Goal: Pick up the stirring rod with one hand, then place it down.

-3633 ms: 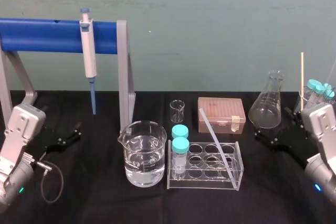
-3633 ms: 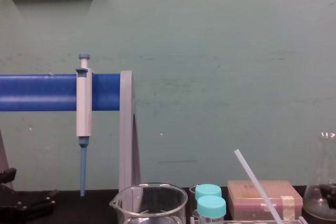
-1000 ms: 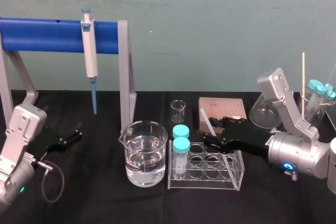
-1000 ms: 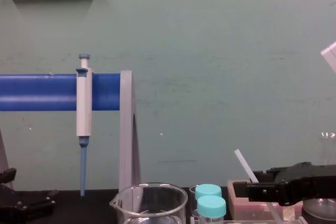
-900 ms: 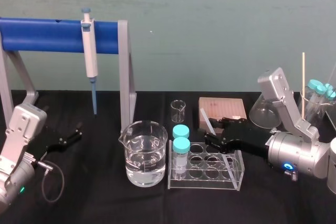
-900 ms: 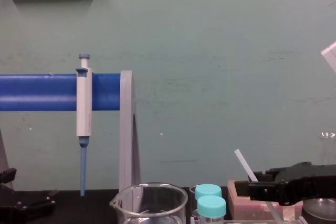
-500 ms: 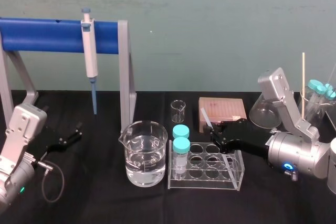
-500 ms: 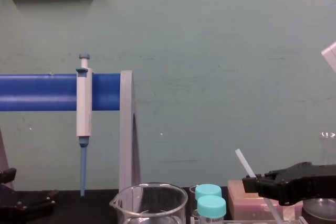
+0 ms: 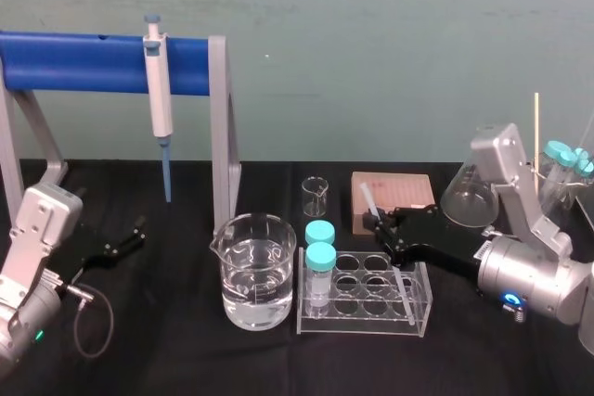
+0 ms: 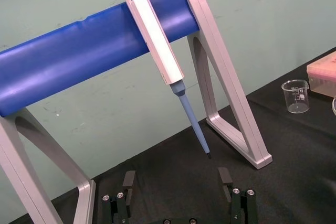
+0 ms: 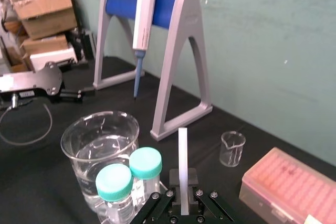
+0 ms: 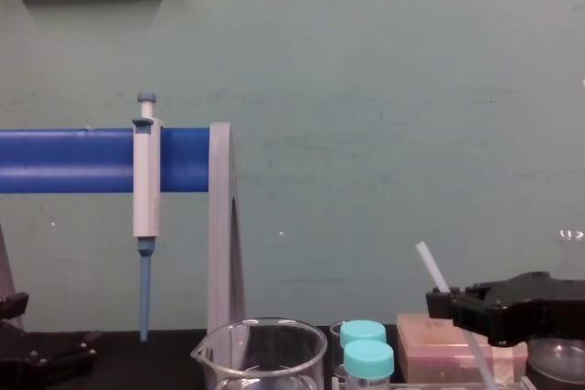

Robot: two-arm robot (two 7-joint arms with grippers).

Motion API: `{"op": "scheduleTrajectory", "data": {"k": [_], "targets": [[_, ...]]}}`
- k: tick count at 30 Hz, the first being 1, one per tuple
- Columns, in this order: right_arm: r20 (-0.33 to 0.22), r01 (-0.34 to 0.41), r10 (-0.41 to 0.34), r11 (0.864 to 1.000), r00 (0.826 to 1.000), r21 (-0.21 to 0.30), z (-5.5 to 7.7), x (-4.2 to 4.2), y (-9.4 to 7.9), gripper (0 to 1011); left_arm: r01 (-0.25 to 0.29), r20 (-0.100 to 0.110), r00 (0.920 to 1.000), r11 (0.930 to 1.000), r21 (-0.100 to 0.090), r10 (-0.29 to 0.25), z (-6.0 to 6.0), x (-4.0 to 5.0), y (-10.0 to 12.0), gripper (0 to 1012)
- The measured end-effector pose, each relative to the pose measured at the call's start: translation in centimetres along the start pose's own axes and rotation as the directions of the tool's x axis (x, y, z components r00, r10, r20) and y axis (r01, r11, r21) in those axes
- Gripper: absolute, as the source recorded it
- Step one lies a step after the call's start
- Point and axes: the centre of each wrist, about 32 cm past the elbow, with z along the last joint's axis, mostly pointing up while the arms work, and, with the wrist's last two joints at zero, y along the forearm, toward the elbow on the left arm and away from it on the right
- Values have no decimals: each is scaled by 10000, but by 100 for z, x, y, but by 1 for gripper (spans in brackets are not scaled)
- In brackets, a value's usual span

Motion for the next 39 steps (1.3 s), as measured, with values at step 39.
{"op": "scheduleTrajectory", "data": {"k": [39], "targets": [[148, 618, -761, 8957, 9970, 4404, 149, 1, -428, 72, 0, -1, 10000, 10000, 0, 0, 0, 0, 0, 1000]]}}
